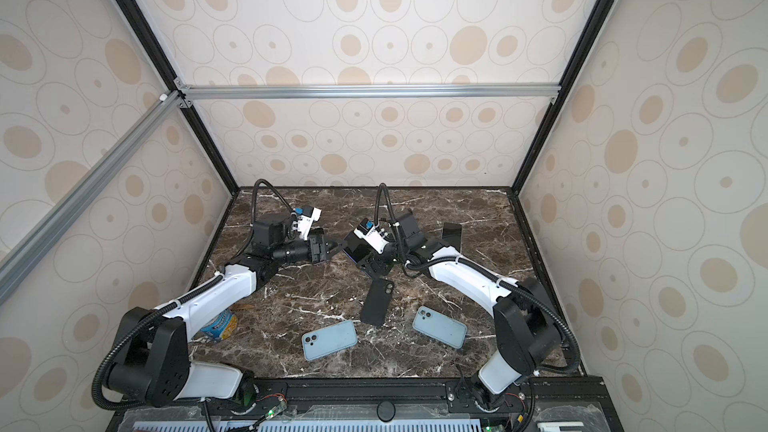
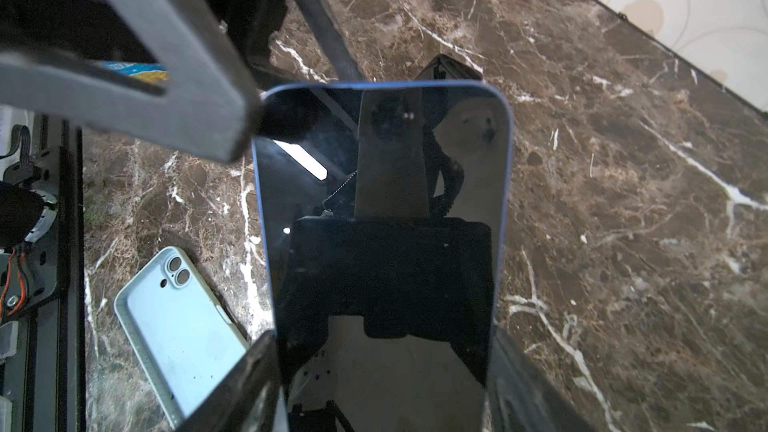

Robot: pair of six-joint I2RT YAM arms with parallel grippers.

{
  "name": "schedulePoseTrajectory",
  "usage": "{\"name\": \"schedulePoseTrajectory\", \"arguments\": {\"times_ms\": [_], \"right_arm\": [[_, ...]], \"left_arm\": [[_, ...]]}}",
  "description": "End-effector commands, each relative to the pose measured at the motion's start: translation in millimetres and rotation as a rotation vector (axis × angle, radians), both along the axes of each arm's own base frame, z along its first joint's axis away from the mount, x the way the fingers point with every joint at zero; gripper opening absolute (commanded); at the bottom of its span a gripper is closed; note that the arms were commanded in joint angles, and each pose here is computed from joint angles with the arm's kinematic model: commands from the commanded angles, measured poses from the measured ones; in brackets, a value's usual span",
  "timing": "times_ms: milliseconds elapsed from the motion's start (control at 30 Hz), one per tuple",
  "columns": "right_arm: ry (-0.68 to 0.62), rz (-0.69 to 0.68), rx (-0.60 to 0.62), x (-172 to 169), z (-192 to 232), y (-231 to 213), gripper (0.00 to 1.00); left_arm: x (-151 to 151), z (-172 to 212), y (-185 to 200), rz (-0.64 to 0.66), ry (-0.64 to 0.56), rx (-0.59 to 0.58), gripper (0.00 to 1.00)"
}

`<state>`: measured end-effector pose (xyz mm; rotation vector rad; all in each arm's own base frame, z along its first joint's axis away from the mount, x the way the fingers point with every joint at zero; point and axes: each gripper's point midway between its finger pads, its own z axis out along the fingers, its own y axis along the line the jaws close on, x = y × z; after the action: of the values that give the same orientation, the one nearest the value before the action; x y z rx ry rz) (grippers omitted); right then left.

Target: Put the phone into the phone case

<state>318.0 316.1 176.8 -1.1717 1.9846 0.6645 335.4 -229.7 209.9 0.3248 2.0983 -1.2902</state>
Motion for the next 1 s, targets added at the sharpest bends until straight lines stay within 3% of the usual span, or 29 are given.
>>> {"name": "schedulePoseTrajectory", "arguments": {"times_ms": [0,267,633,767,900,967], "right_arm": [[-0.118,0.077,0.026,-6.5,28.0,13.2,0.54],[-0.166,0.09,-0.011,-8.7,35.2,15.8,0.54],[-0.283,0.097,-0.096,-10.3,48.0,22.5,0.53],[-0.302,0.108,-0.111,-10.7,51.6,26.6,0.53],[-0.324,0.096,-0.118,-8.0,55.9,26.4,0.53],[-0.322,0.094,-0.116,-8.5,57.7,26.5,0.53]], "left_arm": [[-4.5,8.2,-6.5,-0.04,-0.01,-0.038,0.67],[-5.9,5.4,-9.1,-0.057,0.01,-0.048,0.47],[-8.2,7.6,-11.6,-0.073,0.018,-0.062,0.32],[-8.6,8.0,-12.2,-0.078,0.019,-0.065,0.2],[-8.3,9.5,-11.5,-0.076,0.011,-0.06,0.0],[-7.9,10.7,-10.9,-0.071,0.005,-0.059,0.0]]}}
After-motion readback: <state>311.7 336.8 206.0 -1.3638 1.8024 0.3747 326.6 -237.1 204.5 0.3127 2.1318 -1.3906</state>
